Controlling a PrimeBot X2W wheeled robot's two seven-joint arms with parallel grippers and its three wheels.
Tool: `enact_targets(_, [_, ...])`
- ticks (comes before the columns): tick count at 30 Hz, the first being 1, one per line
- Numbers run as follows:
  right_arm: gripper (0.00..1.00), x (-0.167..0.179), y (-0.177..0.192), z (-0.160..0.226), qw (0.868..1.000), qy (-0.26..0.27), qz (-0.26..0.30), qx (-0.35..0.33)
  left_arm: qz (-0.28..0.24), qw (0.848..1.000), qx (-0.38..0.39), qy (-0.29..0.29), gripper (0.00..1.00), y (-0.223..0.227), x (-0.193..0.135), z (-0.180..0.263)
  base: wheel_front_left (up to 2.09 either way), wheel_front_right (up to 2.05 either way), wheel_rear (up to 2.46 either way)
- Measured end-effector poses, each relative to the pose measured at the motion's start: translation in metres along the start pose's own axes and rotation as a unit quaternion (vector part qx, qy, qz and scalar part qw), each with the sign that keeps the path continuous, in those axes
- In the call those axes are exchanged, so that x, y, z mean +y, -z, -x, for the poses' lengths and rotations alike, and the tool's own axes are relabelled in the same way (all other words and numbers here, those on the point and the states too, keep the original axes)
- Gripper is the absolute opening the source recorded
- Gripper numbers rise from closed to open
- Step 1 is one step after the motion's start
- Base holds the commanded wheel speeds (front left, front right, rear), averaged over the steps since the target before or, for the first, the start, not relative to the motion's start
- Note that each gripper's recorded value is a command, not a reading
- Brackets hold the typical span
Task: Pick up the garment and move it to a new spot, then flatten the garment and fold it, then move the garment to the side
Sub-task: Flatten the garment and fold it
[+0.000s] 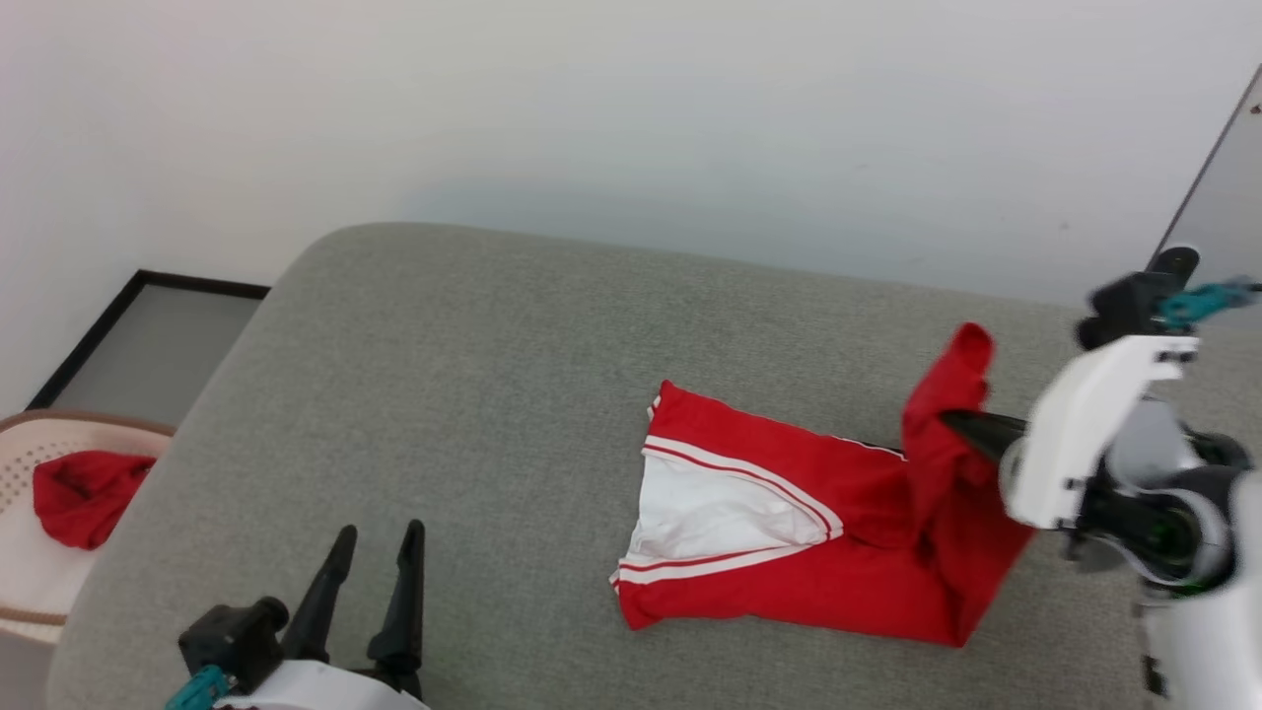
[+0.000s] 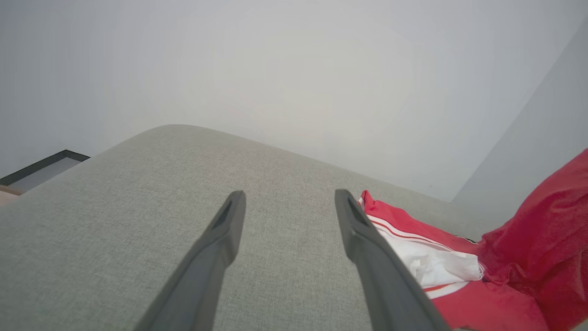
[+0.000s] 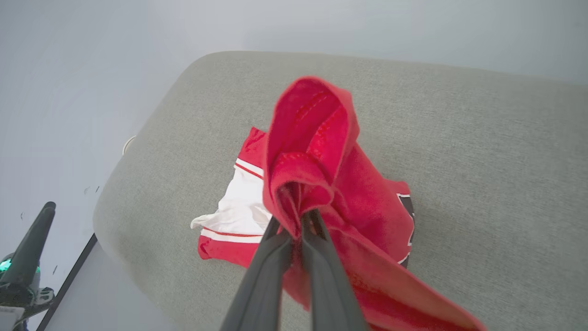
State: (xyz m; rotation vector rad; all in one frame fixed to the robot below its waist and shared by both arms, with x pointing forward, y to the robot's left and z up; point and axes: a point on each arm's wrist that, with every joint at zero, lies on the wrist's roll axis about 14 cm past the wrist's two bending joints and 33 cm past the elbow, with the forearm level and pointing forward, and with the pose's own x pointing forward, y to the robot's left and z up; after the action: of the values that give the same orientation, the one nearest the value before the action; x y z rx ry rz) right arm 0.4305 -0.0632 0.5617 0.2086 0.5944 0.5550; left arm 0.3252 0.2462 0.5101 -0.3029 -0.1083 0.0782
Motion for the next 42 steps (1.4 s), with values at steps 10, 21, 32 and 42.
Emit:
enact_targets(10, [0.00, 0.049, 0.011, -0.047, 0.998, -0.040, 0.034, 0.020, 0.011, 1.000, -0.007, -0.014, 1.00, -0.004, 0.005, 0.005, 0.00, 0.00, 0.00])
enact_targets(21, [0.12, 0.072, 0.036, -0.092, 0.995, -0.065, 0.049, 0.053, 0.020, 0.999, -0.011, -0.034, 1.00, -0.006, 0.013, 0.007, 0.00, 0.00, 0.00])
enact_targets(32, [1.00, 0.095, 0.039, -0.107, 0.991, -0.095, 0.073, 0.056, 0.025, 0.999, -0.007, -0.044, 1.00, -0.003, 0.019, 0.003, 0.00, 0.00, 0.00])
enact_targets(42, [1.00, 0.110, 0.005, -0.075, 0.989, -0.125, 0.079, -0.018, 0.021, 1.000, -0.003, -0.020, 1.00, 0.000, 0.006, -0.008, 0.00, 0.00, 0.00])
